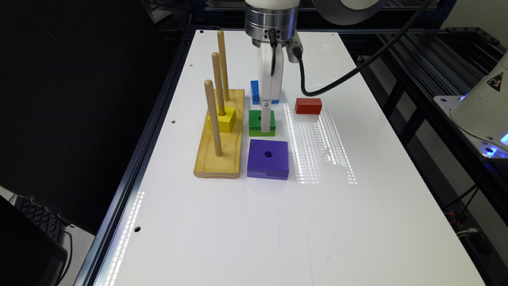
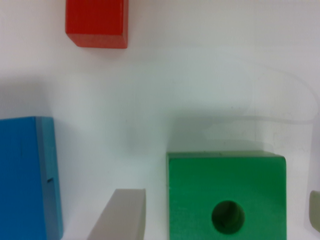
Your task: Pick up green block.
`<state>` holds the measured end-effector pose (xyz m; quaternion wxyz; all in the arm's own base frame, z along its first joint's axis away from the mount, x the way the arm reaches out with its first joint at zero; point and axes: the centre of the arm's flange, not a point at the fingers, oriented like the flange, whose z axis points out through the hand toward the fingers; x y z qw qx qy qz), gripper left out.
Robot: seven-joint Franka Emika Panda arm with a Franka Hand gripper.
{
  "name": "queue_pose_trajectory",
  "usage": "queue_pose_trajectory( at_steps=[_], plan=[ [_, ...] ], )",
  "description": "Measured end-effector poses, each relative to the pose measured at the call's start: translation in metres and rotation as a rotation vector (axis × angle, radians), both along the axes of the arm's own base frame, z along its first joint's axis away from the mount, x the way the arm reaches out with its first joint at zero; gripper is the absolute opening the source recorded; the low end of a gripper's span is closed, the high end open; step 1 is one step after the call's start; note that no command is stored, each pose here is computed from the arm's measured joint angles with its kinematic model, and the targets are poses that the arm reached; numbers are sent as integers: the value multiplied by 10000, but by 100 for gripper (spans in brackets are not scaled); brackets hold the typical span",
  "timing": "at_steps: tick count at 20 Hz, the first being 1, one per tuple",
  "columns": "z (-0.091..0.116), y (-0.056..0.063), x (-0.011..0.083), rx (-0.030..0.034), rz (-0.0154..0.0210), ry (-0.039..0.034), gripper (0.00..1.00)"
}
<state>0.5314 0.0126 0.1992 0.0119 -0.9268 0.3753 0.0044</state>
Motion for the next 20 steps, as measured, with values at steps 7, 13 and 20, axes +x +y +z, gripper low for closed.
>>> queue_pose_trajectory(
  at_steps=[7, 13, 20],
  plan=[
    [-209, 2, 12, 43, -20, -129, 100],
    [-163, 9, 99, 52, -16, -303, 100],
    [-194, 13, 128, 64, -14, -292, 100]
  ],
)
